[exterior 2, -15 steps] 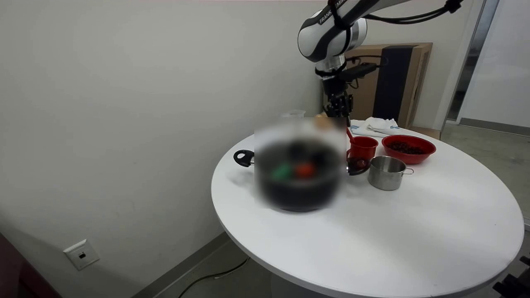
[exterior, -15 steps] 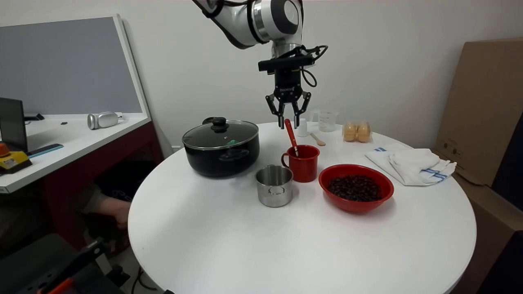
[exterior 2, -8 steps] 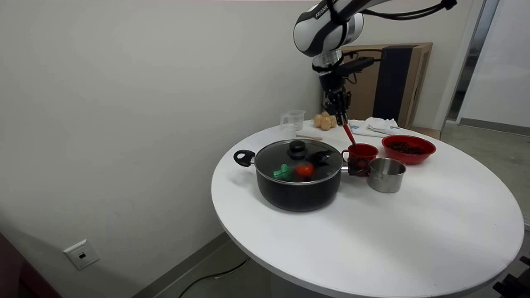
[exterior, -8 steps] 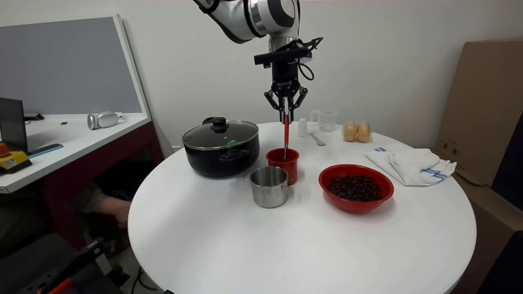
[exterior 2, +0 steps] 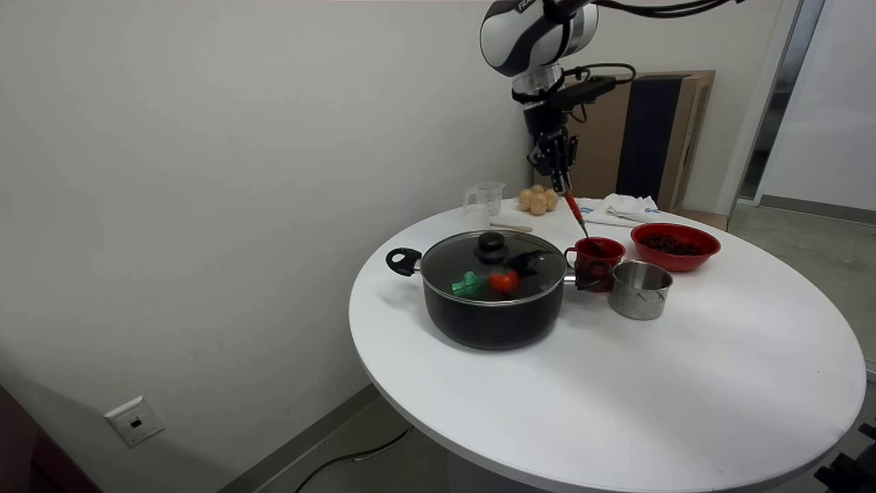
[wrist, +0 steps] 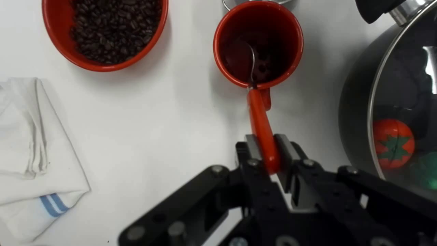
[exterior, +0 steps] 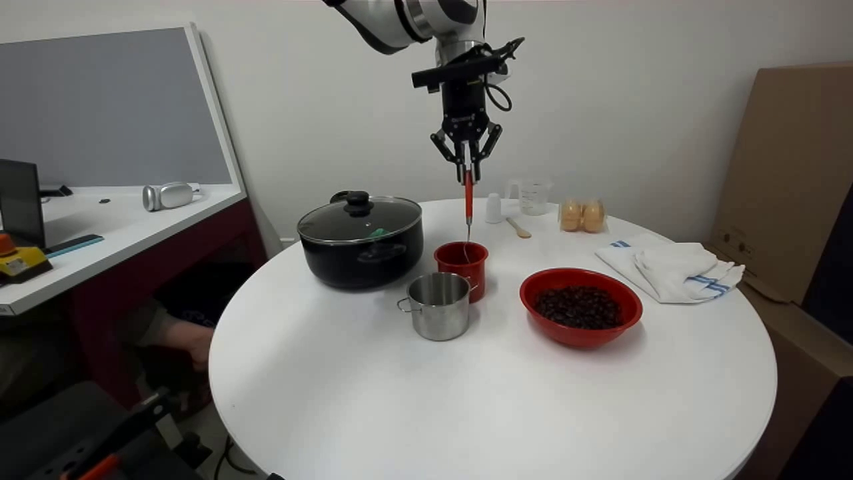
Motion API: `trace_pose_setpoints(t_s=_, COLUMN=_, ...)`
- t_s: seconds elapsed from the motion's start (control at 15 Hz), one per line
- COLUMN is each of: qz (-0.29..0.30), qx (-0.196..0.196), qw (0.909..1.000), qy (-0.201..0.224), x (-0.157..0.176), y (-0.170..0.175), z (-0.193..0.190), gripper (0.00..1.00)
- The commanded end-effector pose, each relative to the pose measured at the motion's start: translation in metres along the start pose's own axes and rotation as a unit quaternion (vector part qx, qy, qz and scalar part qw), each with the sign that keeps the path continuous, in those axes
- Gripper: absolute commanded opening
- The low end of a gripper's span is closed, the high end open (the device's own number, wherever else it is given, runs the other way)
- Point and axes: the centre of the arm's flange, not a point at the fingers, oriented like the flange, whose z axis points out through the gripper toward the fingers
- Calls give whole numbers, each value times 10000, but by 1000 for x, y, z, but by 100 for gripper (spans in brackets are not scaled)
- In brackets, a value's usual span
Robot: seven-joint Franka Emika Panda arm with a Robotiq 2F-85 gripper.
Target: Remove the spoon from the cup and stir in the bowl
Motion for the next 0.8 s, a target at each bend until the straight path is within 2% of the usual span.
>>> trace_pose_setpoints(t_s=0.0, qz=88, qx=64, qw=9993, qy=358, x=-14, y=-1, z=-52, gripper=4)
trace_pose_setpoints(t_s=0.2, qz=85, qx=252, qw=9962, qy=832, x=-35, y=-4, z=-97, gripper=4)
trace_pose_setpoints(t_s=0.47, qz=190, qx=695, qw=9860, qy=1502, x=-70, y=2, z=-149, gripper=4)
trace_pose_setpoints(t_s=0.6, qz=368, qx=896, qw=9784, qy=1826, x=-87, y=16, z=-163, gripper=4)
trace_pose_setpoints(t_s=0.73, qz=575, qx=979, qw=9740, qy=1962, x=-101, y=40, z=-162, gripper=4)
